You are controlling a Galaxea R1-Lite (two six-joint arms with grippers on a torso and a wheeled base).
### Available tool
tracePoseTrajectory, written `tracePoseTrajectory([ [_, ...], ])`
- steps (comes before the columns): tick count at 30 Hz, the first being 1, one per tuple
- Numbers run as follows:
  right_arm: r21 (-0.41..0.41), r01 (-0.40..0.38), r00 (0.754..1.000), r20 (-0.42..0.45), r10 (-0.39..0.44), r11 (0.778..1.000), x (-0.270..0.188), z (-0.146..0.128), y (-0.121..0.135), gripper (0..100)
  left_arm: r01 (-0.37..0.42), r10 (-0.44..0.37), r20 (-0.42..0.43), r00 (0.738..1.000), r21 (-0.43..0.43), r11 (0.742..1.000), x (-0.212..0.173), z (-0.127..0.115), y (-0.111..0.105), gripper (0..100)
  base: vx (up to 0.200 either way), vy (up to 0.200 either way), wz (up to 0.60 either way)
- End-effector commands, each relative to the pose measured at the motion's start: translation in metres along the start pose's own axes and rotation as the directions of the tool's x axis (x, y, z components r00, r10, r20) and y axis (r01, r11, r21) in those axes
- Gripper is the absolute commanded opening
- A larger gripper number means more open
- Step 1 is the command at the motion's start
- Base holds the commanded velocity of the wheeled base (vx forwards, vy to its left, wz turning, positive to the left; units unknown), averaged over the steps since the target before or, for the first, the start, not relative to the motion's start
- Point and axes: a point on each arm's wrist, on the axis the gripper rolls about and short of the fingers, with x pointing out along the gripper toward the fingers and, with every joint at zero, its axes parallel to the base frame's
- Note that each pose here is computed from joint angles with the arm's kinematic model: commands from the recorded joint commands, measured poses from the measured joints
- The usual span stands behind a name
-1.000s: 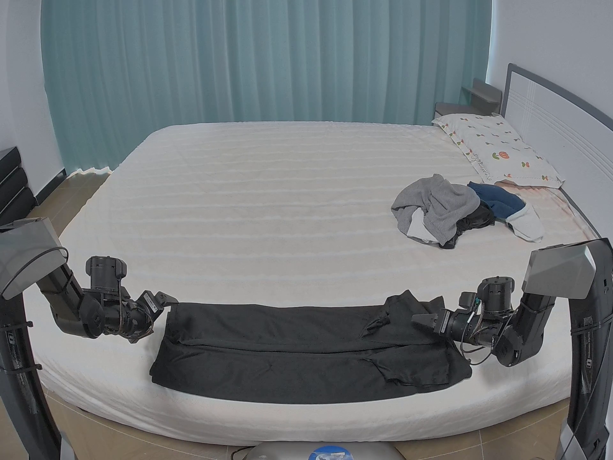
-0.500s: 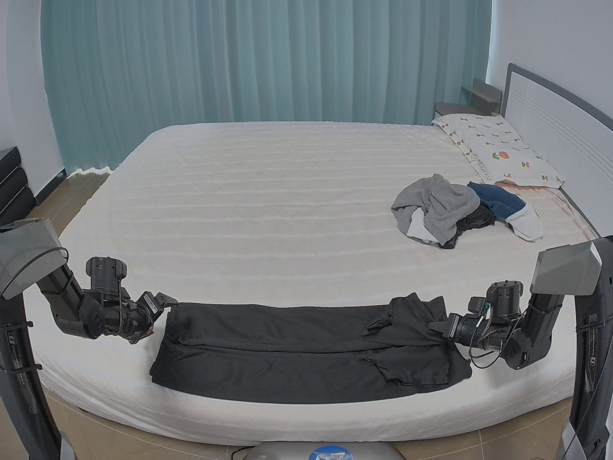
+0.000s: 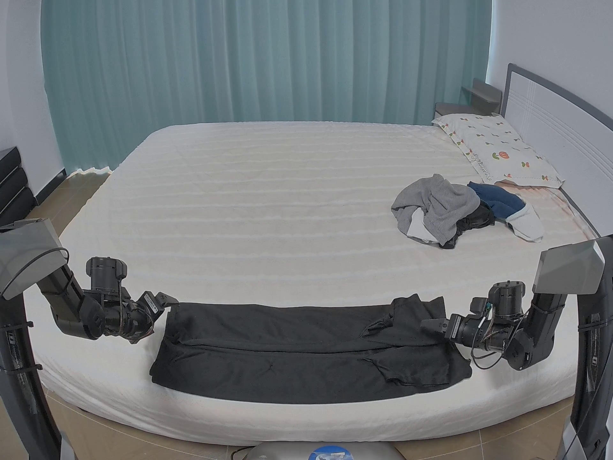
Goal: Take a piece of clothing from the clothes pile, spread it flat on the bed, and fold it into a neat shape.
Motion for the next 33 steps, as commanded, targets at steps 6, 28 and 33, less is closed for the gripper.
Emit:
tracePoseTrajectory([
  [6, -0.057, -0.039, 0.996, 0.081, 0.044, 0.998, 0.002, 0.025, 0.033, 100, 0.000, 0.000, 0.000, 1.000, -0.001, 1.000, 0.001, 0.000, 0.001, 100, 0.000, 0.000, 0.00],
  [28, -0.034, -0.014, 0.994, -0.112, 0.010, 0.999, 0.055, 0.001, 0.096, 100, -0.003, 0.003, -0.005, 1.000, 0.008, 1.000, 0.001, -0.002, 0.002, 100, 0.000, 0.000, 0.00],
  [33, -0.043, -0.026, 0.991, -0.130, 0.021, 0.999, 0.066, -0.002, 0.102, 100, -0.004, 0.004, -0.006, 1.000, 0.008, 1.000, 0.001, -0.003, 0.002, 100, 0.000, 0.000, 0.00],
])
